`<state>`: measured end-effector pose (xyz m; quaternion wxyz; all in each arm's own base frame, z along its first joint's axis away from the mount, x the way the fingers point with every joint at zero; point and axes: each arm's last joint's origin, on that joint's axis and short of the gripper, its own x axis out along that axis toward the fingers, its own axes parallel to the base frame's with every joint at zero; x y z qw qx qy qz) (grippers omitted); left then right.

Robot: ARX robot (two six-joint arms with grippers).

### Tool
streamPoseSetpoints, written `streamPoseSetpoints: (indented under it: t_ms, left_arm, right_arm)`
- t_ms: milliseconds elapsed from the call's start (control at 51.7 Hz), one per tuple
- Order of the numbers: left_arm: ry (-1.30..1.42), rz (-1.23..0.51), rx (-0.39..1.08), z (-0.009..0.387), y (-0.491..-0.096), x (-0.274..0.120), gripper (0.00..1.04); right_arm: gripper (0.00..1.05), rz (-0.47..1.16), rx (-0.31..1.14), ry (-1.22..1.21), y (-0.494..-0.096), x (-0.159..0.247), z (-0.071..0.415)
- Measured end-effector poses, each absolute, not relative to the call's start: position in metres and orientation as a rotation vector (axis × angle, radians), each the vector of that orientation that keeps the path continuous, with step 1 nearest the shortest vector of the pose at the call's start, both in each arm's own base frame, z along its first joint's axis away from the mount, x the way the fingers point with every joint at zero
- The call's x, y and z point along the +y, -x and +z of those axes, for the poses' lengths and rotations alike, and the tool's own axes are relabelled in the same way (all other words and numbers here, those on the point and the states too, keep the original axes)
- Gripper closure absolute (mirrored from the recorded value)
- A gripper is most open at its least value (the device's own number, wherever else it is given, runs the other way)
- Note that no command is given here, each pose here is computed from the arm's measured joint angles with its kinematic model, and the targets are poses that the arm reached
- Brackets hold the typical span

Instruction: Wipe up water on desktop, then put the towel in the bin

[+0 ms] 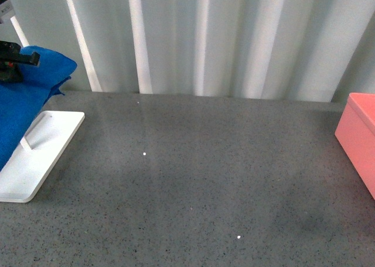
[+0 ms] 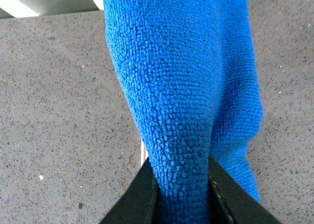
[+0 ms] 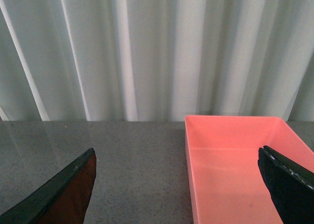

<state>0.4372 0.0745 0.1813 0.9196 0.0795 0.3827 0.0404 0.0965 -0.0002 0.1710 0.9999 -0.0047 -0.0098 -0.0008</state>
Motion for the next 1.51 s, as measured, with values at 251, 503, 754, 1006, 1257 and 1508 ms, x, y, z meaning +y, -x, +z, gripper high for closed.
streamPoseSetpoints:
  t_ms: [251,503,754,1006,1257,1508]
  left_arm:
    - [-0.166,0.031,0.587,0.231,-0.418,0.068,0.99]
    - [-0.053,-0.219,0.286,0.293,-0.362,0.016,0.99]
    - [0.315,-0.627,0.143,0.294,-0.308,-0.065,0.99]
    - [0.472,-0.761,0.194,0.278,-0.294,-0.118,0.99]
    - [0.457,-0.746,0.231,0.265,-0.292,-0.137,0.99]
    - [0.447,-0.752,0.232,0.264,-0.291,-0.139,0.99]
  right_arm:
    - [0.07,-0.002,-0.02,0.009,-0.096,0.0,0.171]
    - [0.07,-0.002,-0.02,0.009,-0.096,0.0,0.171]
    - [0.07,-0.001,-0.02,0.009,-0.096,0.0,0.171]
    - [0.07,-0.002,-0.02,0.009,-0.096,0.0,0.171]
    - [0.07,0.041,0.043,-0.022,-0.097,0.0,0.17]
    - [0.07,0.27,0.314,-0.254,-0.142,-0.024,0.178]
